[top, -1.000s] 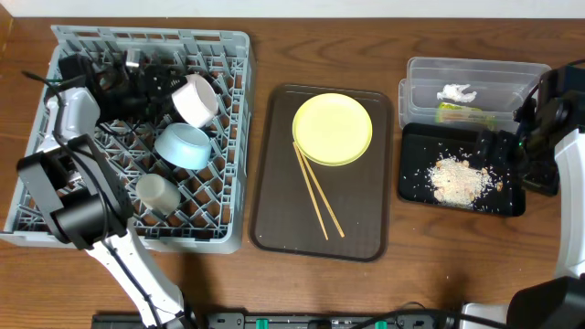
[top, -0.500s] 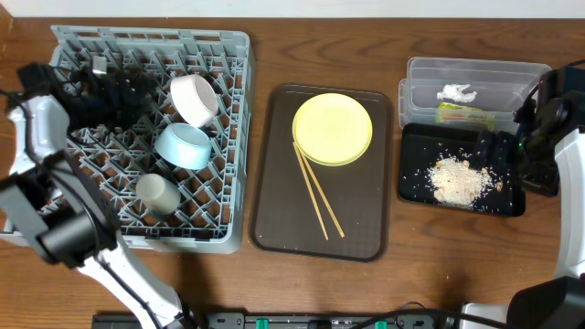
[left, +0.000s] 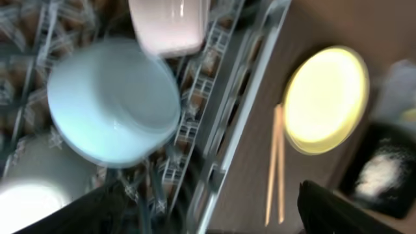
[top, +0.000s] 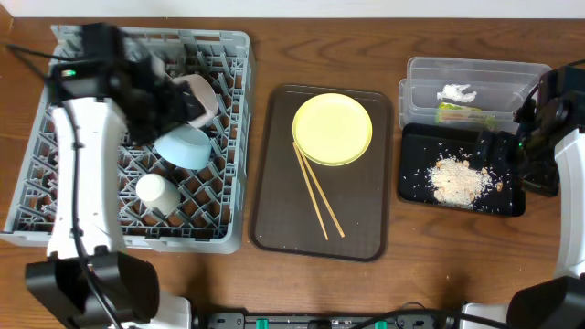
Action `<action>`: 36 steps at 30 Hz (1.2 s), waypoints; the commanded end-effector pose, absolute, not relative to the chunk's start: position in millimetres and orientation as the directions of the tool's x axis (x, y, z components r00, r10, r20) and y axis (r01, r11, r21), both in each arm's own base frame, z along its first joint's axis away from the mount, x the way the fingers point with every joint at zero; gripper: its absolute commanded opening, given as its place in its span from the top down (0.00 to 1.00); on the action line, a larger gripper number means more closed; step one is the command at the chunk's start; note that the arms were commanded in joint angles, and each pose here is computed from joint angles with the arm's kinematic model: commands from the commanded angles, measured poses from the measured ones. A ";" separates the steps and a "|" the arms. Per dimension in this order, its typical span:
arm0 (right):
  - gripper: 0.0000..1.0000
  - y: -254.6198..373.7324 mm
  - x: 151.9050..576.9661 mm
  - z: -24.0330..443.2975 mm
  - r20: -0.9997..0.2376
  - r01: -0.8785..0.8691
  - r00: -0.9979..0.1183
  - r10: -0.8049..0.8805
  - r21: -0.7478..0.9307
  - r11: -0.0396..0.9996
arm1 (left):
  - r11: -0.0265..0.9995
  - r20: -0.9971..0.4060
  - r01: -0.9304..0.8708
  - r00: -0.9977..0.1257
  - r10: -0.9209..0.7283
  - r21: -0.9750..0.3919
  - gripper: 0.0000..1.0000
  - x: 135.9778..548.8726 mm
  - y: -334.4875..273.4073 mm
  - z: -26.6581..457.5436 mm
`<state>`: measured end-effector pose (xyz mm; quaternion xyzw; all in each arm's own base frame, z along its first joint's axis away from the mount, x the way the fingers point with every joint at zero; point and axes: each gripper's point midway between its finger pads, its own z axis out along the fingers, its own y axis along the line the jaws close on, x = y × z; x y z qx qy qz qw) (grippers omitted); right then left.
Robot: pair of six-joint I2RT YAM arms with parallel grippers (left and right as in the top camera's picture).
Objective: Sort waste into correct bins and load items into the dishwasher
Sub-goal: 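Reach the left gripper to the wooden chopsticks and pinch one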
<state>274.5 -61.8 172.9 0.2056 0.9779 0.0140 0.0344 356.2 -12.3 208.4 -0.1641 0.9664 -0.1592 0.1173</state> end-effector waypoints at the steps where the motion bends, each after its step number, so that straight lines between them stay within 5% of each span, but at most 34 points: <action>1: 0.01 -62.5 273.9 179.7 -0.083 0.407 -0.908 0.410 0.050 0.912 | 0.912 -0.177 -0.366 -0.901 -0.397 -0.183 0.14 339.6 -19.0 208.2; 7: 0.01 -62.2 272.8 179.6 -0.078 0.408 -0.909 0.410 0.049 0.912 | 0.896 -0.176 -0.444 -0.882 -0.438 -0.007 0.14 299.6 -49.2 205.8; 16: 0.01 -62.0 271.9 179.5 -0.075 0.408 -0.909 0.410 0.048 0.912 | 0.931 -0.343 -0.360 -0.868 -0.360 -0.067 0.11 254.1 -80.5 226.4; 20: 0.01 -62.0 272.0 179.5 -0.075 0.408 -0.909 0.411 0.049 0.912 | 0.946 -0.407 -0.285 -0.854 -0.323 -0.153 0.00 253.9 -94.5 219.0; 28: 0.01 -62.0 272.0 179.5 -0.075 0.408 -0.909 0.411 0.049 0.912 | 0.930 -0.334 -0.217 -0.889 -0.314 -0.295 0.00 277.4 -141.1 160.1; 36: 0.01 -62.0 272.1 179.5 -0.075 0.408 -0.909 0.411 0.049 0.912 | 0.935 -0.206 -0.191 -0.944 -0.259 -0.300 0.12 296.6 -182.1 94.1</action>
